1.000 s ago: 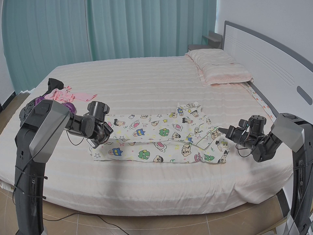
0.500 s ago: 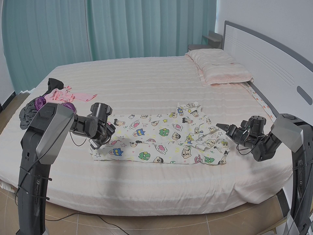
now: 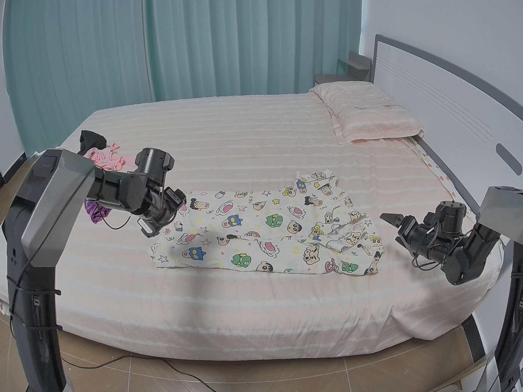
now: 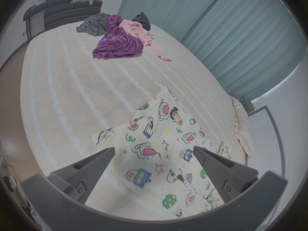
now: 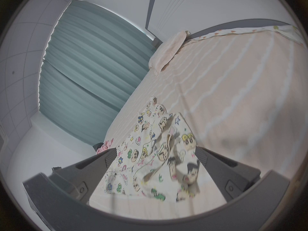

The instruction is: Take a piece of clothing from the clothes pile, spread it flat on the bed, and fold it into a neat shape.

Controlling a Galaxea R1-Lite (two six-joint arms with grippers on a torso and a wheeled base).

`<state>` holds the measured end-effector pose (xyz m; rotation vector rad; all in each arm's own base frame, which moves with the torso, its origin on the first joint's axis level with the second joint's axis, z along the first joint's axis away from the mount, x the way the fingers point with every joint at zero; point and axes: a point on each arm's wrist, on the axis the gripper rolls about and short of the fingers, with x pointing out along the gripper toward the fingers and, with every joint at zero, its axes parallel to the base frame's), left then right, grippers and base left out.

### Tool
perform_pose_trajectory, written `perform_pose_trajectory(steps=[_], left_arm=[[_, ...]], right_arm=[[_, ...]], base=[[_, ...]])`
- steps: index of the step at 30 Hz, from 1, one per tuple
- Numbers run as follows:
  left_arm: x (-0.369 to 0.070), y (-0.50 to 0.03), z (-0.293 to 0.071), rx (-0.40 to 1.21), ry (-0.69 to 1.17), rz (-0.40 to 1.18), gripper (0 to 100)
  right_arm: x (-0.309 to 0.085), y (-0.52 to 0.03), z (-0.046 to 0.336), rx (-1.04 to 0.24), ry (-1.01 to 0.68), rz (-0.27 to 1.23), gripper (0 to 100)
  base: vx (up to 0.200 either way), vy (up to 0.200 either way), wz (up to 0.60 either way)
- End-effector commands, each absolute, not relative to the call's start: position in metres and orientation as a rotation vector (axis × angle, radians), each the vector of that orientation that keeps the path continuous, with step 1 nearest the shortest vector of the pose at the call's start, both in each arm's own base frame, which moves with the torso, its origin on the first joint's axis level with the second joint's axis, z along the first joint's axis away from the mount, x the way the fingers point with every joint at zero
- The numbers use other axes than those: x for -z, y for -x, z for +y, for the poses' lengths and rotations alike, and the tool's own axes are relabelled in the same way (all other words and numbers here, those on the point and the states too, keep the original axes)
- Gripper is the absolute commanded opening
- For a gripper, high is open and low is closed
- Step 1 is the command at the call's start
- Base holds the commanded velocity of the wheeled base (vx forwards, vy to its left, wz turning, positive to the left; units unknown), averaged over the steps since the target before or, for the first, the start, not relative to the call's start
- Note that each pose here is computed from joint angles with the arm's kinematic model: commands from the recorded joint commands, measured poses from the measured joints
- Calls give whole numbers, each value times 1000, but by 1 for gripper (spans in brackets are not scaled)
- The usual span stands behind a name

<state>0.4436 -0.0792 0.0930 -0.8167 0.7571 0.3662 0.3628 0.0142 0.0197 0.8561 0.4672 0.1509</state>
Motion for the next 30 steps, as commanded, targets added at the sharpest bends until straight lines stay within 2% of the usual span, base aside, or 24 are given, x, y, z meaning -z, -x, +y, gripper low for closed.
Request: perform_pose_trajectory(steps=[1, 8, 13, 17, 30], left_arm=[[-130, -394, -79, -276, 966, 780, 100], [-107, -364, -86, -210, 971, 870, 100], [-88, -348, -95, -177, 931, 903, 100], [-92, -354, -97, -122, 953, 836, 100], [-108, -361, -98, -94, 977, 787, 100]], right_arm=[[-41, -313, 25, -159, -919, 428, 100], [-36, -300, 34, -190, -911, 440, 100], [-24, -300, 36, -181, -909, 480, 100], [-21, -300, 36, -173, -909, 491, 100], [-22, -300, 38, -185, -902, 491, 100]], base=[[200, 0, 0], [200, 0, 0], [0, 0, 0], [0, 0, 0], [0, 0, 0]])
